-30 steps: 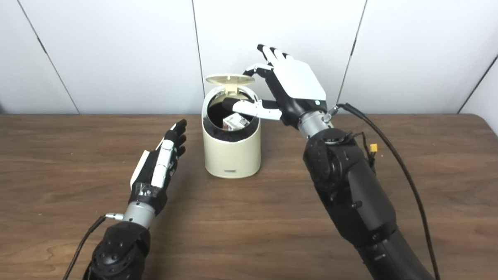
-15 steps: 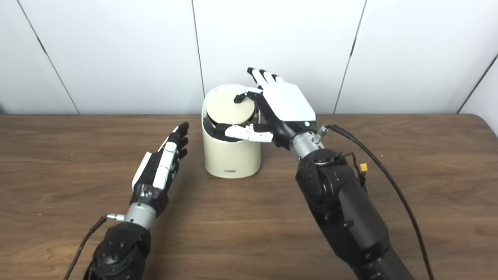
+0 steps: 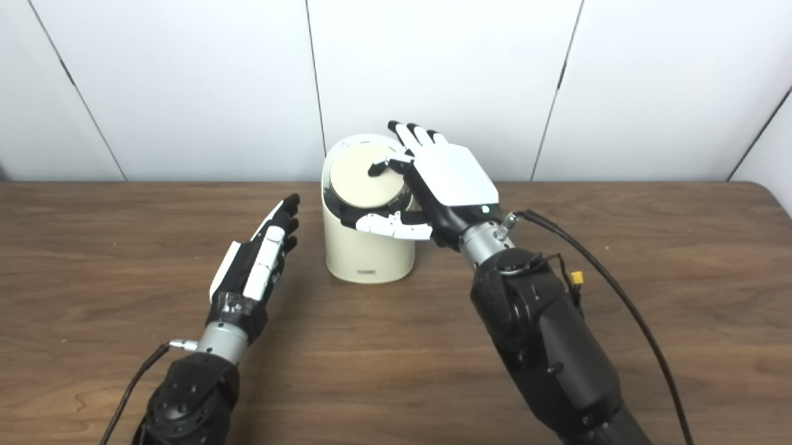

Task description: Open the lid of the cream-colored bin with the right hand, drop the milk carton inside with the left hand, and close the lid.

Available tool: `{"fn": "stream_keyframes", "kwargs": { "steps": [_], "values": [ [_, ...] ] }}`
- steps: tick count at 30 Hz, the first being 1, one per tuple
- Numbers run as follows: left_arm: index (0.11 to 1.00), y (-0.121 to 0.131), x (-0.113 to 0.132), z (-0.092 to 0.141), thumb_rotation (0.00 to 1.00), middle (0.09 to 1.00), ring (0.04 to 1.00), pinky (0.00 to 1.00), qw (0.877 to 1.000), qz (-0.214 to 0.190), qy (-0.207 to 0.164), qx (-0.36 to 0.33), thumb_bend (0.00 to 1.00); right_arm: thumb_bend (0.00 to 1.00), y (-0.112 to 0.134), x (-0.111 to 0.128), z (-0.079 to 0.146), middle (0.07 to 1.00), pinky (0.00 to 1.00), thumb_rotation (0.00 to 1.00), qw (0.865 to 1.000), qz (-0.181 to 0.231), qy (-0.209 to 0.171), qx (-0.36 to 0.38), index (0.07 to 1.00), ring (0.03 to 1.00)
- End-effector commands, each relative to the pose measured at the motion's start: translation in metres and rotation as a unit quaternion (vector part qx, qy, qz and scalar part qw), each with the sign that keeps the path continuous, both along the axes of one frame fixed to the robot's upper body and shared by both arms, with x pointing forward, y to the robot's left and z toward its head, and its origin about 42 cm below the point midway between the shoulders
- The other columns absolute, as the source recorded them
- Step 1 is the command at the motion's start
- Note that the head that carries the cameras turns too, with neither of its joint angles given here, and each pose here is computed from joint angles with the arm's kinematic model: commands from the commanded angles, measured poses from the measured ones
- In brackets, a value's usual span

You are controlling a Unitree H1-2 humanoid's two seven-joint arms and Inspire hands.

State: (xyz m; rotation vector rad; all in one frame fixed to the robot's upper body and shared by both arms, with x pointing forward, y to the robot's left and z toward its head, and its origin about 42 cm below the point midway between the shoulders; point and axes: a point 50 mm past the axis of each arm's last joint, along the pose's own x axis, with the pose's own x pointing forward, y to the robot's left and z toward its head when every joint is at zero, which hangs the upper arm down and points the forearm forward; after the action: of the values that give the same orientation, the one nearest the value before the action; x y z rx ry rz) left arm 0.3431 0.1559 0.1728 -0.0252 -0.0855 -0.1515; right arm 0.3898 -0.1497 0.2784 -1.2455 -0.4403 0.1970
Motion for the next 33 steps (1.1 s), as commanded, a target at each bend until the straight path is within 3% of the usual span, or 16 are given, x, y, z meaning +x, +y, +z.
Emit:
{"fn": "stream_keyframes", "kwargs": {
  "steps": [1,19,33],
  "values": [
    [1.000,-0.004,0.004,0.021,0.90,1.000,1.000,1.00,0.999,-0.002,-0.038,-0.005,0.62,0.59,-0.001,-0.002,0.008,1.000,1.00,0.93,1.000,0.005,-0.019,-0.008,0.707,1.000],
    [1.000,0.002,0.005,0.022,0.89,1.000,1.000,1.00,0.999,0.008,-0.042,0.001,0.60,0.57,0.002,-0.012,-0.014,1.000,1.00,0.90,1.000,0.007,-0.002,-0.006,0.656,1.000],
    [1.000,0.000,0.004,0.023,0.90,1.000,1.000,1.00,0.999,0.007,-0.042,0.004,0.60,0.58,0.006,-0.011,-0.029,1.000,1.00,0.97,0.999,0.011,0.011,-0.041,0.658,1.000]
  ]
}}
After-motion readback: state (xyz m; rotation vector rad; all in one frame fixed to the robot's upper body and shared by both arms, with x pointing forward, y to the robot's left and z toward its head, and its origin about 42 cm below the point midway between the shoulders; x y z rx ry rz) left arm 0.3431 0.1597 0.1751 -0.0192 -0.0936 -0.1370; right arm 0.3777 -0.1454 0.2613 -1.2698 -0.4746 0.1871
